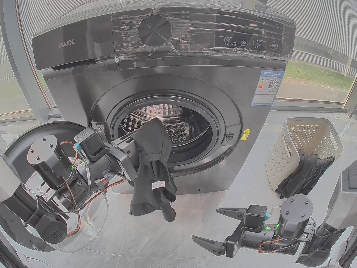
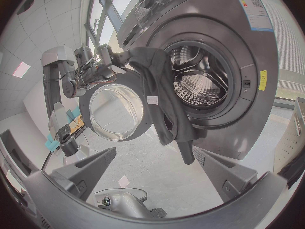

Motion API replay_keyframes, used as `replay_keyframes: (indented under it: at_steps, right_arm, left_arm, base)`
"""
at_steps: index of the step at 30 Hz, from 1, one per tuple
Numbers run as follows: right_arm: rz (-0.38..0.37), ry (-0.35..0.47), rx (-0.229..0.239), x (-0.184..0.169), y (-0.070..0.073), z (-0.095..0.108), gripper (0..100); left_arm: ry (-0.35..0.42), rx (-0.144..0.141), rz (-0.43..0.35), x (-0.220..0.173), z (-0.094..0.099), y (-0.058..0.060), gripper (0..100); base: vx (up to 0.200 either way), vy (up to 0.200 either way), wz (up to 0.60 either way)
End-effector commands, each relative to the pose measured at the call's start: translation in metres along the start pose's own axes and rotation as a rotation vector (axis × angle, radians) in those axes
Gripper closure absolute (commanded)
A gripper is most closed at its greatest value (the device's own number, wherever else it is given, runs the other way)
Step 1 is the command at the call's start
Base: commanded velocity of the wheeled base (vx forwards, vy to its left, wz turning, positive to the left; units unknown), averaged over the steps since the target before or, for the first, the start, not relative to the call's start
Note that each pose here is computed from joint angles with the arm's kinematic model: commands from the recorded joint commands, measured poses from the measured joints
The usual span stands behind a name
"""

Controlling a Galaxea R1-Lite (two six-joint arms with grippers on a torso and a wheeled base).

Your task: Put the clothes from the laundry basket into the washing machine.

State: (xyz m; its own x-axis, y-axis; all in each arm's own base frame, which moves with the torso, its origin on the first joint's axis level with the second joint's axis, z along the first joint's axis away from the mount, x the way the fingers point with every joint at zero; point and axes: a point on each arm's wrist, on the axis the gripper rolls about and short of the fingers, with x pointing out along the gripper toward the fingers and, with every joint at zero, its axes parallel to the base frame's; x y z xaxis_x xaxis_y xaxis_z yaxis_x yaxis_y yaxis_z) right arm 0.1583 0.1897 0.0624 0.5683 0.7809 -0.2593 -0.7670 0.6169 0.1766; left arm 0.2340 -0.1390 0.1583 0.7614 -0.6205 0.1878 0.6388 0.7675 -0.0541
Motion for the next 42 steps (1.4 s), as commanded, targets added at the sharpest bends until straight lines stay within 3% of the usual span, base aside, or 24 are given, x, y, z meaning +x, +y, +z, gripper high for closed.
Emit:
replay_keyframes:
  at_steps: [1,2,5,11,25,35,42]
  right_arm:
    - [-0.014,0.016,0.002,0.015,-0.004,-0.006,0]
    - [-0.014,0.016,0.002,0.015,-0.004,-0.006,0]
    - [-0.089,-0.038,0.006,0.039,-0.022,0.000,0]
    - [-0.106,-0.074,-0.006,0.071,-0.035,0.000,0]
    - [-0.071,-0.108,-0.033,0.092,-0.032,0.003,0]
    - [-0.067,-0.183,-0.042,0.120,-0.037,0.013,0]
    - [-0.072,-0.191,-0.056,0.147,-0.044,0.010,0]
  left_arm:
    - [0.000,-0.008,-0.015,0.005,-0.002,-0.005,100]
    - [0.000,-0.008,-0.015,0.005,-0.002,-0.005,100]
    - [-0.005,-0.009,-0.034,0.004,-0.001,-0.011,100]
    - [-0.005,-0.012,-0.053,0.005,-0.001,-0.016,100]
    - [0.000,-0.015,-0.071,0.004,-0.002,-0.022,100]
    - [0.003,-0.020,-0.093,0.005,-0.003,-0.028,100]
    - [-0.004,-0.020,-0.099,0.006,-0.001,-0.029,100]
  base:
    - [0.000,0.000,0.00]
    - [0.000,0.000,0.00]
    - [0.000,0.000,0.00]
    - [0.000,0.000,0.00]
    - [0.000,0.000,0.00]
    - [0.000,0.000,0.00]
    - [0.000,0.000,0.00]
